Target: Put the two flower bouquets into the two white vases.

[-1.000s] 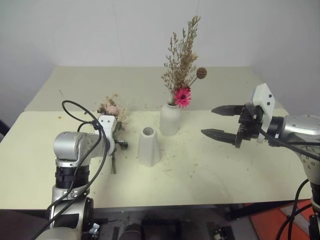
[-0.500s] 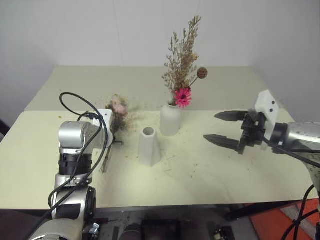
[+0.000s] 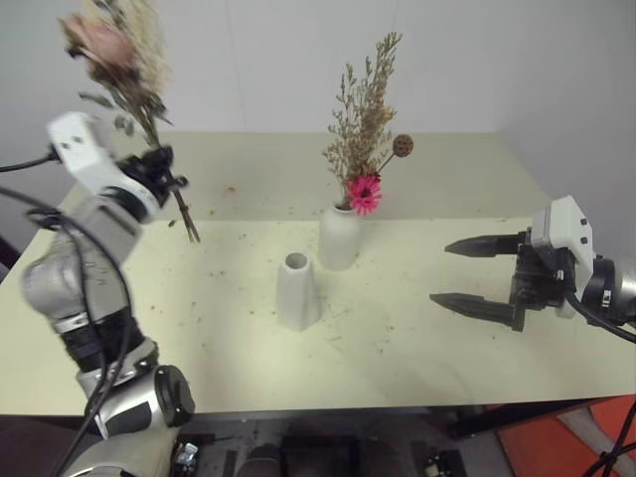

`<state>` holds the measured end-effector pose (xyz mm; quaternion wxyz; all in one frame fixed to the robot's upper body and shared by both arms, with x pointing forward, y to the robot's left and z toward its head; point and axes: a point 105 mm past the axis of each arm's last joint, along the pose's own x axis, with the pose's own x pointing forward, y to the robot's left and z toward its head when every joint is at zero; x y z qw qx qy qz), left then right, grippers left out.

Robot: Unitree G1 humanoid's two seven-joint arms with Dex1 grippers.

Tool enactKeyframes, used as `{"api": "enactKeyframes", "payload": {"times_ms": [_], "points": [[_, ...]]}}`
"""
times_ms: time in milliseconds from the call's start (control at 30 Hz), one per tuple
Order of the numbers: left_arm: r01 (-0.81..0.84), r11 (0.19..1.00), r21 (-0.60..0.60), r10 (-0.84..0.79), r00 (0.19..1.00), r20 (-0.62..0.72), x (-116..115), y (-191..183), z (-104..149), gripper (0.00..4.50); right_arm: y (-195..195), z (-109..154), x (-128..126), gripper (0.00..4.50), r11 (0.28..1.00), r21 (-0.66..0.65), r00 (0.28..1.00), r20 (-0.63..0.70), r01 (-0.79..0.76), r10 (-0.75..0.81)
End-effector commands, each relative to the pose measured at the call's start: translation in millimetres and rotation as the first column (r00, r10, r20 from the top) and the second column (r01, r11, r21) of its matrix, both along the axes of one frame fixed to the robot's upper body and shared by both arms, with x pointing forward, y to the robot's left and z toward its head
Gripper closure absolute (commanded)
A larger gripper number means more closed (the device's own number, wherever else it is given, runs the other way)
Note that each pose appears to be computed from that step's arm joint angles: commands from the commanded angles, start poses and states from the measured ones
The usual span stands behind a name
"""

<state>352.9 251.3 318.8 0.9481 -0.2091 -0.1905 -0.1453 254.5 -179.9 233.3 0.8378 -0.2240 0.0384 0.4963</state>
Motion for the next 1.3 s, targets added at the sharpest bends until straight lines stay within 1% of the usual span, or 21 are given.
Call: {"api": "enactKeyframes", "payload": {"times_ms": [33,100,133,167,233,333,367,433,500,733,800,833,1067,1200,1300], "points": [[0.257,0.964,0.074,-0.266,0.908,0.323,-36.8,-14.7,33.7,4.37,-2.3,8.8,-4.1,0.00,1.000,-0.010,0.996,0.089,0.023,-0.022],[0.415,0.888,0.198,-0.460,0.784,0.418,-55.6,-27.9,31.2,4.37,-1.4,6.6,-5.0,0.00,0.999,-0.001,0.994,0.100,0.033,-0.033],[0.494,0.832,0.252,-0.553,0.707,0.441,-63.2,-34.5,28.3,4.37,-0.9,5.4,-5.5,0.00,0.999,0.006,0.994,0.103,0.039,-0.039],[0.545,0.793,0.274,-0.606,0.655,0.452,-64.8,-37.9,26.5,4.37,-0.7,4.5,-5.9,0.00,0.999,0.008,0.993,0.107,0.047,-0.048],[0.616,0.744,0.259,-0.656,0.602,0.455,-55.7,-42.1,26.4,4.37,0.2,2.7,-7.9,0.00,0.998,0.015,0.992,0.110,0.060,-0.062],[0.688,0.683,0.247,-0.713,0.554,0.430,-34.5,-56.4,23.9,4.37,-0.6,-0.2,-15.6,0.00,0.997,0.021,0.991,0.109,0.079,-0.081],[0.707,0.664,0.244,-0.728,0.537,0.426,-30.7,-59.2,22.9,4.37,-0.3,-0.9,-17.3,0.00,0.996,0.021,0.990,0.109,0.084,-0.086],[0.750,0.628,0.208,-0.751,0.514,0.415,-18.0,-66.7,21.3,4.37,-1.0,-4.2,-21.5,0.00,0.995,0.016,0.989,0.109,0.102,-0.103],[0.781,0.592,0.200,-0.776,0.485,0.404,-10.9,-75.1,20.1,4.37,-1.6,-7.4,-25.1,0.00,0.992,0.018,0.987,0.105,0.121,-0.122],[0.852,0.488,0.191,-0.840,0.398,0.369,-2.2,-102.7,16.4,4.37,2.0,-14.1,-31.9,0.00,0.987,0.036,0.981,0.106,0.158,-0.160],[0.857,0.462,0.229,-0.867,0.381,0.321,-2.5,-115.9,9.6,4.37,1.8,-15.5,-30.8,0.00,0.985,0.041,0.980,0.104,0.167,-0.170],[0.864,0.450,0.228,-0.874,0.373,0.311,-2.6,-119.9,7.4,4.37,1.8,-16.4,-30.5,0.00,0.984,0.045,0.979,0.102,0.171,-0.175],[0.895,0.404,0.188,-0.894,0.343,0.287,-5.9,-129.4,0.1,4.37,0.4,-22.2,-25.5,0.00,0.981,0.037,0.976,0.096,0.192,-0.195],[0.898,0.393,0.200,-0.904,0.337,0.262,-9.5,-135.0,-5.0,4.37,-1.0,-22.4,-21.7,0.00,0.978,0.035,0.974,0.098,0.204,-0.206],[0.893,0.399,0.210,-0.904,0.343,0.256,-11.9,-136.5,-6.1,4.37,-0.5,-22.4,-21.4,0.00,0.978,0.033,0.973,0.099,0.204,-0.206]]}}
